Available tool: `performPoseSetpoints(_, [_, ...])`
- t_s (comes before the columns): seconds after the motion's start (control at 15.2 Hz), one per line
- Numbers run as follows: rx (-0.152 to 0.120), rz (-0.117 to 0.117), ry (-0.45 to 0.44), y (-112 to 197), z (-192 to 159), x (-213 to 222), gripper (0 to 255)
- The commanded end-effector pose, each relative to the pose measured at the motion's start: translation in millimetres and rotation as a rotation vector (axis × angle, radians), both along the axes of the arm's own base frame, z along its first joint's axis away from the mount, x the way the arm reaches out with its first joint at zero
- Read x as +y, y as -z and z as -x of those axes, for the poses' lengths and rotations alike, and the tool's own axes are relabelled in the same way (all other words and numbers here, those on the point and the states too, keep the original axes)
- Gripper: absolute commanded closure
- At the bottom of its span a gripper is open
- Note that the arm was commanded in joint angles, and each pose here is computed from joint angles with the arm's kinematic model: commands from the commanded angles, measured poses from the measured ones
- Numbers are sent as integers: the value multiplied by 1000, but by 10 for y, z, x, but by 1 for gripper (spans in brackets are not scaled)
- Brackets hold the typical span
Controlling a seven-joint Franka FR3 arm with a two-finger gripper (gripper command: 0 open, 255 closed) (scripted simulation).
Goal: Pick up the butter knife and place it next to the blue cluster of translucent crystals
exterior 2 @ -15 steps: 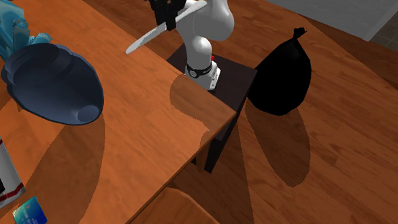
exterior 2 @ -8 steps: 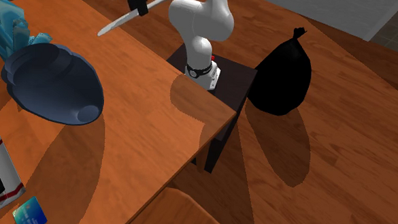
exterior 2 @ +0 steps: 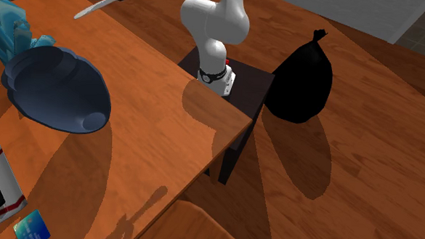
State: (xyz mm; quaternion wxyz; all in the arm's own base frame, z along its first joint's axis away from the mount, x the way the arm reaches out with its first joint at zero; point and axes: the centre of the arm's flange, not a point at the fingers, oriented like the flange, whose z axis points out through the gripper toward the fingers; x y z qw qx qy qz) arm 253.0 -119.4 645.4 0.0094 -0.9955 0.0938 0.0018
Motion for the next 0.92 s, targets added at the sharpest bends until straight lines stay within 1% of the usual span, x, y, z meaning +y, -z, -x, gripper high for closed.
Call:
performPoseSetpoints(0.0, [0,1,-1,6,30,-275,255])
performPoseSetpoints(0.86, [0,1,-1,3,264,-1975,255])
